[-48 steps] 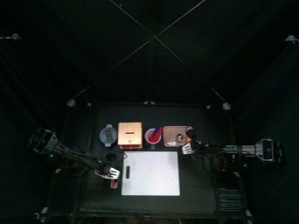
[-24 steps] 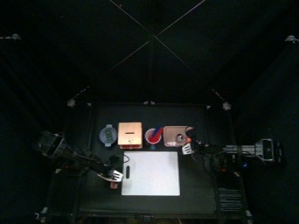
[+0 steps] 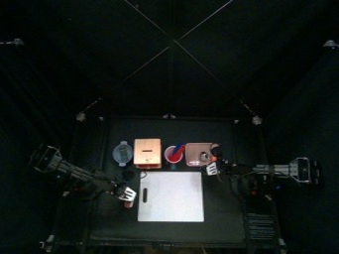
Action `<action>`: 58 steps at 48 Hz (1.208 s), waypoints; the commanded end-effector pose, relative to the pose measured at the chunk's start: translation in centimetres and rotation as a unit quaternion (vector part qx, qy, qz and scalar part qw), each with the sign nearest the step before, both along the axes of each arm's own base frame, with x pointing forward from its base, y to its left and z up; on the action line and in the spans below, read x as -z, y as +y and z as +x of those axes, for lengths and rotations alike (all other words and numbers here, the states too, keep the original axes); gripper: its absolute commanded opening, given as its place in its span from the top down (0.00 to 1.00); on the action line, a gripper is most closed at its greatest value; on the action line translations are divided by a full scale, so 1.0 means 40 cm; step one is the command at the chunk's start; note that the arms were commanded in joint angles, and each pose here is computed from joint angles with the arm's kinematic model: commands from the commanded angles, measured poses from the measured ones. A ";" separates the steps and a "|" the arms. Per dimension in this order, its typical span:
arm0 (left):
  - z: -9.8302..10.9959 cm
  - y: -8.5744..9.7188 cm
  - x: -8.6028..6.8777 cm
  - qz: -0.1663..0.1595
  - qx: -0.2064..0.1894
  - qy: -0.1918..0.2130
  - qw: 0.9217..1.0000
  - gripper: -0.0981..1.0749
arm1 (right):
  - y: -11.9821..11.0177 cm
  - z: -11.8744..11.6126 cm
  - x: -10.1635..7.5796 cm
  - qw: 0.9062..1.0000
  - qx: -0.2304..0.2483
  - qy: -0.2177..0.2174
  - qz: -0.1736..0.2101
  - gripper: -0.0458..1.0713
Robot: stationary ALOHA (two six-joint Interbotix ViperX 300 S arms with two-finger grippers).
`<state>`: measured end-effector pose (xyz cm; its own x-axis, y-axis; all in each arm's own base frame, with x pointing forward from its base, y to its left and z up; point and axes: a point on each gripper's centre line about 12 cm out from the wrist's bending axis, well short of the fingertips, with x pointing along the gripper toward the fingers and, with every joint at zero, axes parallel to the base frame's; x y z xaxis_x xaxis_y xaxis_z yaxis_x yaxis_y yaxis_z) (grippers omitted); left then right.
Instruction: Put salmon sushi in bowl
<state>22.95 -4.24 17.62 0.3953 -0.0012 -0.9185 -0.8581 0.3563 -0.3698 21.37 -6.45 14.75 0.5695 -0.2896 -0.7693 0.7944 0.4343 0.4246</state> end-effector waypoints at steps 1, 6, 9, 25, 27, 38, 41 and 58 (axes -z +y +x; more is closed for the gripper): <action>-0.014 0.049 -0.043 0.019 -0.019 -0.041 0.999 0.32 | -0.004 0.011 -0.016 1.000 -0.001 -0.011 -0.004 0.05; -0.048 0.112 -0.064 0.048 -0.048 -0.073 0.995 0.32 | -0.007 0.010 -0.017 1.000 0.000 -0.011 -0.005 0.05; -0.071 0.157 -0.072 0.068 -0.076 -0.088 0.991 0.32 | -0.007 0.009 -0.015 1.000 0.000 -0.010 -0.006 0.05; -0.143 0.337 -0.078 0.148 -0.193 -0.196 0.950 0.32 | -0.008 0.012 -0.013 1.000 0.001 -0.007 -0.005 0.05; -0.148 0.346 -0.070 0.147 -0.203 -0.204 0.946 0.32 | -0.008 0.013 -0.014 1.000 0.001 -0.008 -0.005 0.05; -0.203 0.373 0.000 0.136 -0.262 -0.173 0.940 0.32 | -0.006 0.010 -0.006 1.000 0.000 -0.003 -0.003 0.05; -0.205 0.374 0.002 0.137 -0.263 -0.172 0.940 0.31 | -0.006 0.008 -0.005 1.000 0.000 -0.002 -0.004 0.05; -0.216 0.378 0.014 0.141 -0.267 -0.162 0.939 0.06 | -0.008 0.008 -0.004 1.000 0.000 0.000 -0.005 0.05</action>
